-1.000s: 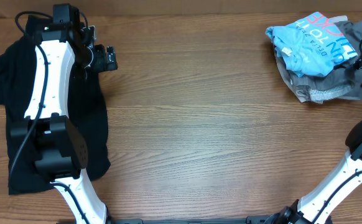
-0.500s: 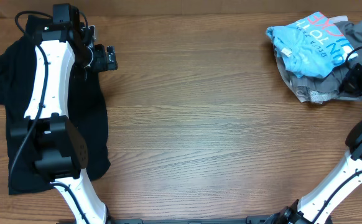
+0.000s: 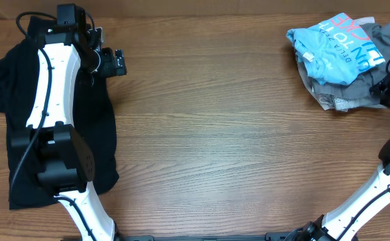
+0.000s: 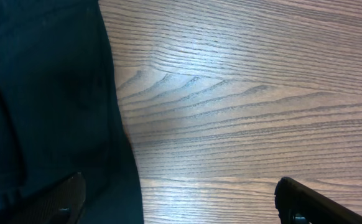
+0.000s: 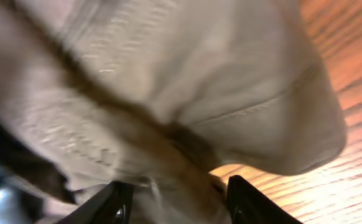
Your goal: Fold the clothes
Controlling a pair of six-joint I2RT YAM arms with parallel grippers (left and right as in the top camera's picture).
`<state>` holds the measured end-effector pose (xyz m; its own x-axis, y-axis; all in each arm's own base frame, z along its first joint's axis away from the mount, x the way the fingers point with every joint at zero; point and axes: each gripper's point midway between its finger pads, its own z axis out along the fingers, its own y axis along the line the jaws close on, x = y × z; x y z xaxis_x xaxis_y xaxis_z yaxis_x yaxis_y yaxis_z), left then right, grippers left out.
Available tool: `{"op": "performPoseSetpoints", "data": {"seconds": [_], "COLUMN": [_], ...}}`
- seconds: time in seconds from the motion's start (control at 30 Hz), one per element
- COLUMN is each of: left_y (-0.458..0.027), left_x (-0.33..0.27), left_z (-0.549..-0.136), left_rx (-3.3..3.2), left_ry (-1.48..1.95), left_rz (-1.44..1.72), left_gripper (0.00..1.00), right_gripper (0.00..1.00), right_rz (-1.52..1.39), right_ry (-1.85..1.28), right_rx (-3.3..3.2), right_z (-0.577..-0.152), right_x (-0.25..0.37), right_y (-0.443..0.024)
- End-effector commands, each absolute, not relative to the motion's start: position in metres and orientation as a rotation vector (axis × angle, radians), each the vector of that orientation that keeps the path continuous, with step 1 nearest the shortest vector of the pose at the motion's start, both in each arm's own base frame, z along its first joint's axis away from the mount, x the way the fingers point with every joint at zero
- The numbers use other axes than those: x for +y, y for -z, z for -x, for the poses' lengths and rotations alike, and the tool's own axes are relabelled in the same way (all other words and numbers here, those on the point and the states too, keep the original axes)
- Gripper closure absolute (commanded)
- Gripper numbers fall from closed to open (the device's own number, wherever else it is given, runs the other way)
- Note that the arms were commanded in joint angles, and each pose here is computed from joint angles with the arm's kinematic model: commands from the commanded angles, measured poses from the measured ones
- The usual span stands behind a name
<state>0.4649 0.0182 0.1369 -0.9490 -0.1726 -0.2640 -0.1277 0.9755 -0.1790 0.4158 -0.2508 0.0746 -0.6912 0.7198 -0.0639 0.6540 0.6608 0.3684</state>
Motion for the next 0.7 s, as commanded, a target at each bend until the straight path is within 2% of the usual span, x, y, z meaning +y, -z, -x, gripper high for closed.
{"op": "performPoseSetpoints", "data": {"seconds": [0.0,0.13,0.23,0.4,0.67], "left_y": [-0.142,-0.142,-0.142,-0.137,-0.124], "left_x": [0.014,0.015,0.016,0.018,0.017], "left_z": [-0.466,-0.467,-0.468,-0.469,-0.468], "left_rx": [2.826,2.825,2.823,2.829,2.863], "left_ry": [0.25,0.246,0.237,0.223,0.226], "left_rz": [0.228,0.228,0.224,0.228,0.235], "left_gripper": [0.0,0.0,0.0,0.0,0.0], "right_gripper": [0.46,0.46,0.37,0.33,0.35], "right_rz": [-1.024,-0.983,-0.952,-0.909,-0.768], "right_ry": [-0.526,-0.473,-0.423,-0.376,-0.374], "right_rx": [2.553,2.507,2.476,2.465,2.444], "right_z": [-0.441,-0.448,-0.454,-0.467,-0.506], "right_x": [-0.253,-0.26,-0.266,-0.267,-0.24], "right_y": [-0.126,-0.159,-0.174,-0.17,-0.156]}}
